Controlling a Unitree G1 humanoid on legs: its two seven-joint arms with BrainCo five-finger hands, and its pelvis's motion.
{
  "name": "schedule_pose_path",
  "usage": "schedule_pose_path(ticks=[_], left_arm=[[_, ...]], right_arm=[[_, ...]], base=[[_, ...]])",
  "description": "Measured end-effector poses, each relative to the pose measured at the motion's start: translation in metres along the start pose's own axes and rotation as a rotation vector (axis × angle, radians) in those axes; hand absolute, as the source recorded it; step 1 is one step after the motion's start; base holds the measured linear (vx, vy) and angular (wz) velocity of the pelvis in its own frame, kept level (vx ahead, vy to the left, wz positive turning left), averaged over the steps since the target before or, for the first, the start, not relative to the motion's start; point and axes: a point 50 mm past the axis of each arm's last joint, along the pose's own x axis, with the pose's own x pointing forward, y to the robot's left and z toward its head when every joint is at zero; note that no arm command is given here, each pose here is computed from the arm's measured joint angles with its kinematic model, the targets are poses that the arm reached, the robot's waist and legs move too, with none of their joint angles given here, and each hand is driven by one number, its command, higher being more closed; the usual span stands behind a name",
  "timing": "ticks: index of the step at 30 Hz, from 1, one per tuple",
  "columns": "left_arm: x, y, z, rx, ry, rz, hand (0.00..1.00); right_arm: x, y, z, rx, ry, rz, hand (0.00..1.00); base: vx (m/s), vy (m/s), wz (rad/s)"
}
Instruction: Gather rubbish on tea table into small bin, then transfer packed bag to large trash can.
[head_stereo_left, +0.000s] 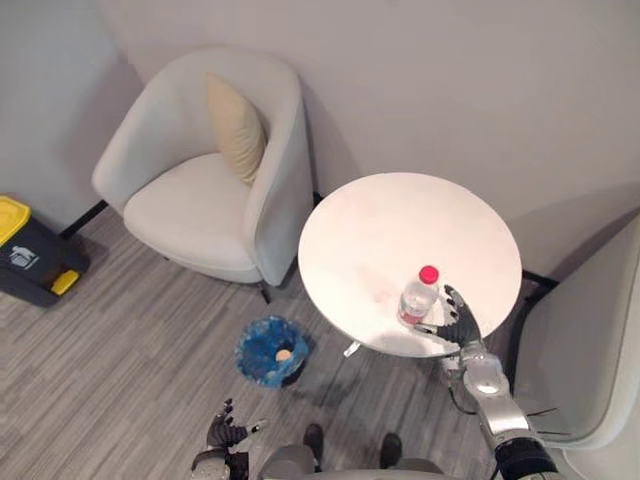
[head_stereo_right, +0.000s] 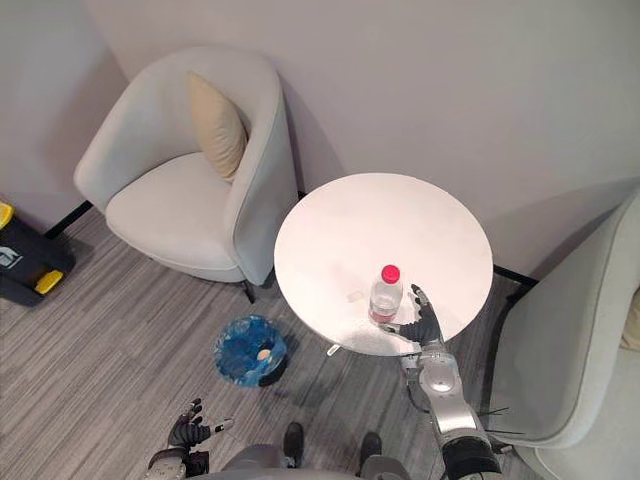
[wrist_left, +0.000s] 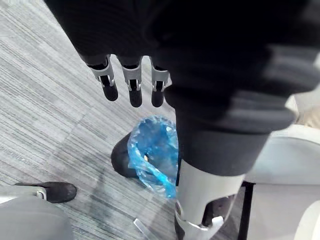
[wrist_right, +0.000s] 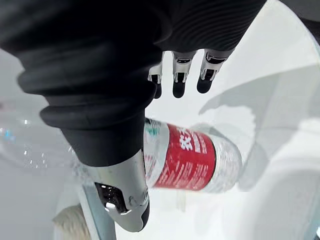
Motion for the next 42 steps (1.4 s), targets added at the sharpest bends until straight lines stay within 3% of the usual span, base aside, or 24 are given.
schedule_pose_path(ticks=[11, 12, 26, 35, 42], left_arm=[[-0.004, -0.006, -0.008, 0.027, 0.02, -0.012, 0.0], [-0.004, -0.007, -0.008, 0.028, 0.02, -0.015, 0.0], [-0.006, -0.02, -0.007, -0.017, 0.017, -0.053, 0.0], [-0.005, -0.021, -0.005, -0.036, 0.015, -0.045, 0.0], [0.002, -0.023, 0.009, -0.035, -0.02, -0.047, 0.0]], right_arm=[[0.028, 0.004, 0.029, -0.016, -0.062, -0.119, 0.0], [0.031, 0.005, 0.035, -0.009, -0.076, -0.126, 1.0], [0.061, 0.006, 0.087, 0.095, -0.174, -0.138, 1.0], [0.002, 0.001, 0.066, 0.168, -0.257, -0.101, 1.0], [-0.01, 0.002, 0.062, 0.209, -0.276, -0.038, 1.0]], base=[[0.0, -0.017, 0.18], [0.04, -0.012, 0.08], [0.0, 0.001, 0.11], [0.02, -0.001, 0.38], [0.01, 0.068, 0.62]])
